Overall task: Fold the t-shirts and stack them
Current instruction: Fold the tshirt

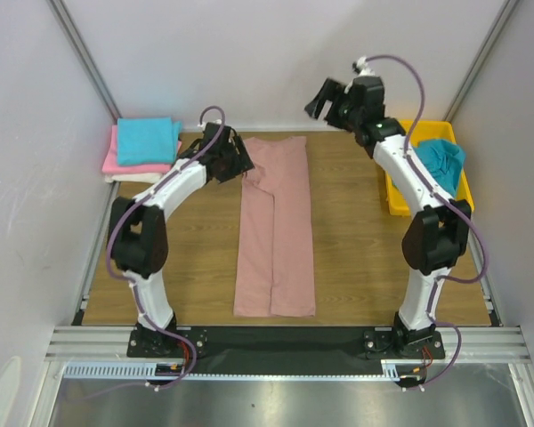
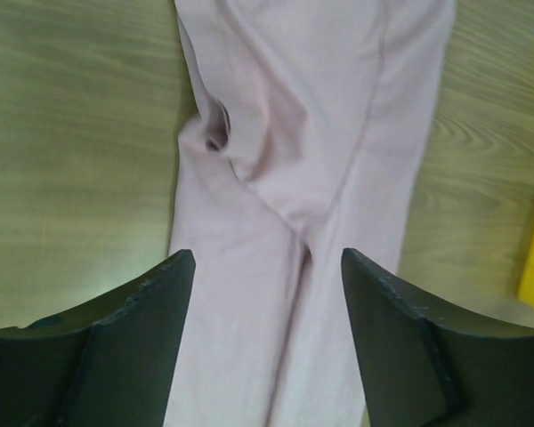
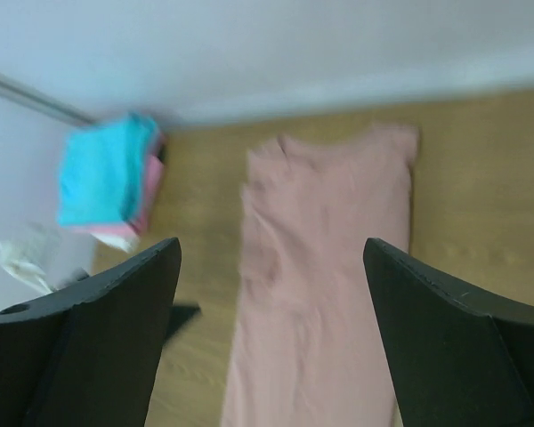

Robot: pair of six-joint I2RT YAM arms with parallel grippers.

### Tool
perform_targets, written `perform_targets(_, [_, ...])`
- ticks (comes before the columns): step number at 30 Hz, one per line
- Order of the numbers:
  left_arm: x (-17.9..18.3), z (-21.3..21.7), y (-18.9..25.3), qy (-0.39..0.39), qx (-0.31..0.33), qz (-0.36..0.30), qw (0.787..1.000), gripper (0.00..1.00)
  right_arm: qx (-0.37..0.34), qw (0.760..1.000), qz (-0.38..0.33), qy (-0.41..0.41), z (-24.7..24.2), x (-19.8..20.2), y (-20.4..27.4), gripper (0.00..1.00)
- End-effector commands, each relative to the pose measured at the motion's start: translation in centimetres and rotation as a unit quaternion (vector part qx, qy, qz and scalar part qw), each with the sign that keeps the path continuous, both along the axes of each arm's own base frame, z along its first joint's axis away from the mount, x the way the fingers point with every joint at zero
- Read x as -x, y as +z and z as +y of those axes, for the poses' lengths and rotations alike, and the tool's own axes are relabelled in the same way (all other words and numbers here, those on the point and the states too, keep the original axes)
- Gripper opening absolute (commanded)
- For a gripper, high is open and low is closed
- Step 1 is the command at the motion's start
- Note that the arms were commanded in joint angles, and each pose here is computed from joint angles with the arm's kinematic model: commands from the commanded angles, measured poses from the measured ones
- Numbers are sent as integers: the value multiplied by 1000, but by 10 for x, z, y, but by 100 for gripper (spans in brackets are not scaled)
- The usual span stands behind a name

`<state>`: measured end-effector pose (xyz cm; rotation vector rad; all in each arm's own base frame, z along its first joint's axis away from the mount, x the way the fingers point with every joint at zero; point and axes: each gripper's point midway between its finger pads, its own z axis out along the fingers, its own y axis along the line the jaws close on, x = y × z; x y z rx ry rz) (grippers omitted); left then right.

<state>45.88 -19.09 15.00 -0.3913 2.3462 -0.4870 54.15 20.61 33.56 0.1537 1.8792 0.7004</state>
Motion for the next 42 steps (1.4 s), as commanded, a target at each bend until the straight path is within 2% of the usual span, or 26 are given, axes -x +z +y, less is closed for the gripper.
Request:
perform_targets(1, [-42,2,9,7,16,-38,999,72,24,997,77,-7,6,2,-84,89])
perform_targets(10, [-81,-3,-29,10,38,-22,999,69,29,989,141,-22,25,-7,-158,82])
perform_targets(16, [-89,-12,-39,5,54,-13,998,60,26,985,170,-23,34,-17,-189,77])
perform_targets(23, [-85,-11,-57,25,55,7,998,54,25,982,185,-29,35,-27,-207,75])
perform_targets(37, [-77,-17,-80,21,43,34,998,51,19,979,200,-19,35,-31,-217,75])
perform_targets(42, [-72,-12,-86,25,34,39,998,41,21,979,202,-18,35,-29,-218,75])
